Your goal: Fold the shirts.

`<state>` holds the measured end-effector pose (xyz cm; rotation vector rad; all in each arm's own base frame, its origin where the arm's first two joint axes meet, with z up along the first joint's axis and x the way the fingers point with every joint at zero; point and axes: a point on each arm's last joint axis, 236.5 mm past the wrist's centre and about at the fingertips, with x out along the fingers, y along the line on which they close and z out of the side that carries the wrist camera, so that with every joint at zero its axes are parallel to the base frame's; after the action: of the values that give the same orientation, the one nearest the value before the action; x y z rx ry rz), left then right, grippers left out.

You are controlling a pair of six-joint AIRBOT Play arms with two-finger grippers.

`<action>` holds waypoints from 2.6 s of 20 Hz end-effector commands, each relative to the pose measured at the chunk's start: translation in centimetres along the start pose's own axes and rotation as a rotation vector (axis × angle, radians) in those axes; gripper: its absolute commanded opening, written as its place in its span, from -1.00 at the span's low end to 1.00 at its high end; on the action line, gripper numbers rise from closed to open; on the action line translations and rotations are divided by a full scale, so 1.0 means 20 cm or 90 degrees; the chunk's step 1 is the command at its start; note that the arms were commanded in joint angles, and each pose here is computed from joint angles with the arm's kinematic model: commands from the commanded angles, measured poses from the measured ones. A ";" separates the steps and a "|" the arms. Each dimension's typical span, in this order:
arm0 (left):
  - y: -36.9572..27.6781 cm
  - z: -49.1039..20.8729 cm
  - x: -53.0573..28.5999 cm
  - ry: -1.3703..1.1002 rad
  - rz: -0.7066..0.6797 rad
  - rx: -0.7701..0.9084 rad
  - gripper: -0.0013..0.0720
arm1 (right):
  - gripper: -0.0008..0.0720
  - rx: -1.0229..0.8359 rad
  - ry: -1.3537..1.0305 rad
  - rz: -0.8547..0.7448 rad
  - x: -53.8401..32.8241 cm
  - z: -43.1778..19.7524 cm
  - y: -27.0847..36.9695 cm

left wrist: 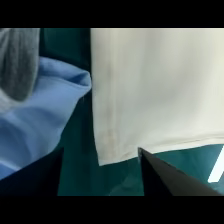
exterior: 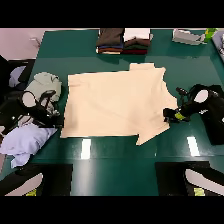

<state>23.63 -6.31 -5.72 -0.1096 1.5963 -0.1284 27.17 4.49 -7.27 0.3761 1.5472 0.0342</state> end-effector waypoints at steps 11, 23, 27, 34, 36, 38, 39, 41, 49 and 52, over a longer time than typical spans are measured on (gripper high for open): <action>-0.07 -0.08 0.18 0.005 -0.058 -0.020 -0.89 | -0.93 -0.005 -0.015 0.004 -0.04 0.03 0.02; -0.34 0.29 -2.12 -0.771 -0.054 0.135 -0.89 | -0.93 -0.164 -0.598 0.037 -1.86 0.40 0.43; -0.40 -0.06 -2.73 -0.962 -0.069 0.165 -0.89 | -0.94 -0.162 -0.810 0.013 -2.51 0.12 0.42; -0.41 -0.22 -3.05 -1.091 -0.070 0.170 -0.90 | -0.94 -0.146 -0.893 -0.033 -2.83 -0.07 0.39; -0.41 -0.08 -2.93 -1.025 -0.056 0.171 -0.89 | -0.94 -0.158 -0.852 -0.005 -2.77 0.01 0.42; -0.38 0.18 -2.68 -0.899 -0.022 0.168 -0.89 | -0.94 -0.163 -0.772 0.048 -2.59 0.16 0.46; -0.36 0.31 -2.53 -0.828 -0.011 0.165 -0.89 | -0.94 -0.152 -0.718 0.068 -2.45 0.25 0.44; -0.34 0.60 -2.15 -0.686 -0.002 0.153 -0.89 | -0.94 -0.112 -0.604 0.078 -2.13 0.43 0.35; -0.14 1.19 -0.45 -0.227 0.015 0.093 -0.89 | -0.94 -0.001 -0.186 0.097 -0.72 0.82 0.09; -0.12 1.30 -0.25 -0.223 0.017 0.086 -0.89 | -0.94 0.004 -0.177 0.097 -0.48 0.97 0.11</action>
<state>48.37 -8.09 4.92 0.0065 1.1721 -0.1928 44.16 -1.40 7.97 0.4589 1.1793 0.0866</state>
